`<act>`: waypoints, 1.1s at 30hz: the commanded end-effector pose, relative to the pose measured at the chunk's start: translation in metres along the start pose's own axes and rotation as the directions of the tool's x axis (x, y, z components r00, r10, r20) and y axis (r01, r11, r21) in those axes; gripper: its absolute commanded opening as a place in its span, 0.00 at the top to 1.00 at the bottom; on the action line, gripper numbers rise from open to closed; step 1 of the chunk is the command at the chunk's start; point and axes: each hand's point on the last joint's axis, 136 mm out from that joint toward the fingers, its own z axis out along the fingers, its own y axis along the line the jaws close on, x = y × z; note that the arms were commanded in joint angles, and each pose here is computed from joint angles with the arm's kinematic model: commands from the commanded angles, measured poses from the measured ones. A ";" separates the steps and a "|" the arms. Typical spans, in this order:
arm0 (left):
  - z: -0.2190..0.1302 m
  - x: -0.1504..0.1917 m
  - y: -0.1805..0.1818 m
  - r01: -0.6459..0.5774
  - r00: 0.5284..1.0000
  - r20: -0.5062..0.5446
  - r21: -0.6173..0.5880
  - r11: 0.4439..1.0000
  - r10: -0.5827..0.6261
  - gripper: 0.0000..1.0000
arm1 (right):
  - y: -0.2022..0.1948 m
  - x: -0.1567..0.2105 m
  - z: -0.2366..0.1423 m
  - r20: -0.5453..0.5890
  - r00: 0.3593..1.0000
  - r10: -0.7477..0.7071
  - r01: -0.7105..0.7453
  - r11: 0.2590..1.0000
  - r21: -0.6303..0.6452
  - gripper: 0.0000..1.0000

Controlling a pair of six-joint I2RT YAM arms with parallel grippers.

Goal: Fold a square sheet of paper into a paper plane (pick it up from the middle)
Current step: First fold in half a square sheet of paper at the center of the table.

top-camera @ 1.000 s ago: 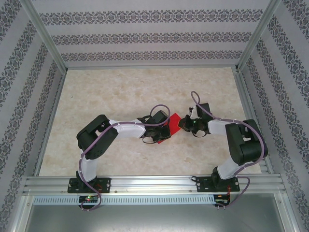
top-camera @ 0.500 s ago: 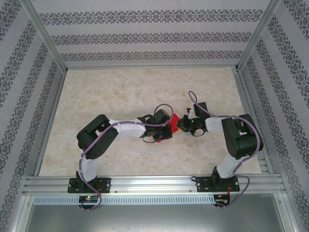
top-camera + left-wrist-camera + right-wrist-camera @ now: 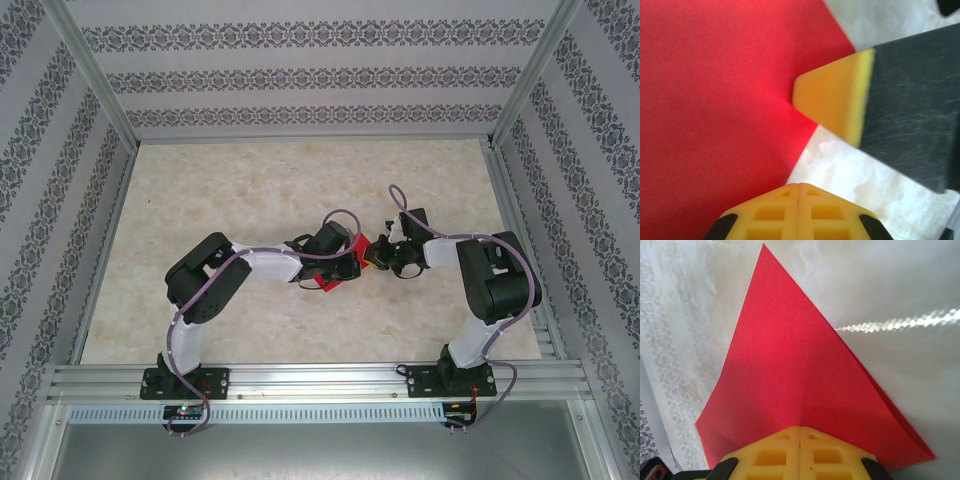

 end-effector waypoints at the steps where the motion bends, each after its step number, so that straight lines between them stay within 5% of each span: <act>1: 0.002 -0.002 0.012 -0.040 0.999 0.004 -0.008 0.999 0.040 1.00 | -0.028 0.009 0.008 -0.025 0.999 0.033 -0.031 0.994 0.103 1.00; 33: -0.032 0.064 0.075 0.040 0.997 -0.069 -0.036 0.999 -0.043 1.00 | -0.054 0.015 0.012 -0.061 0.994 0.090 -0.074 0.972 0.223 1.00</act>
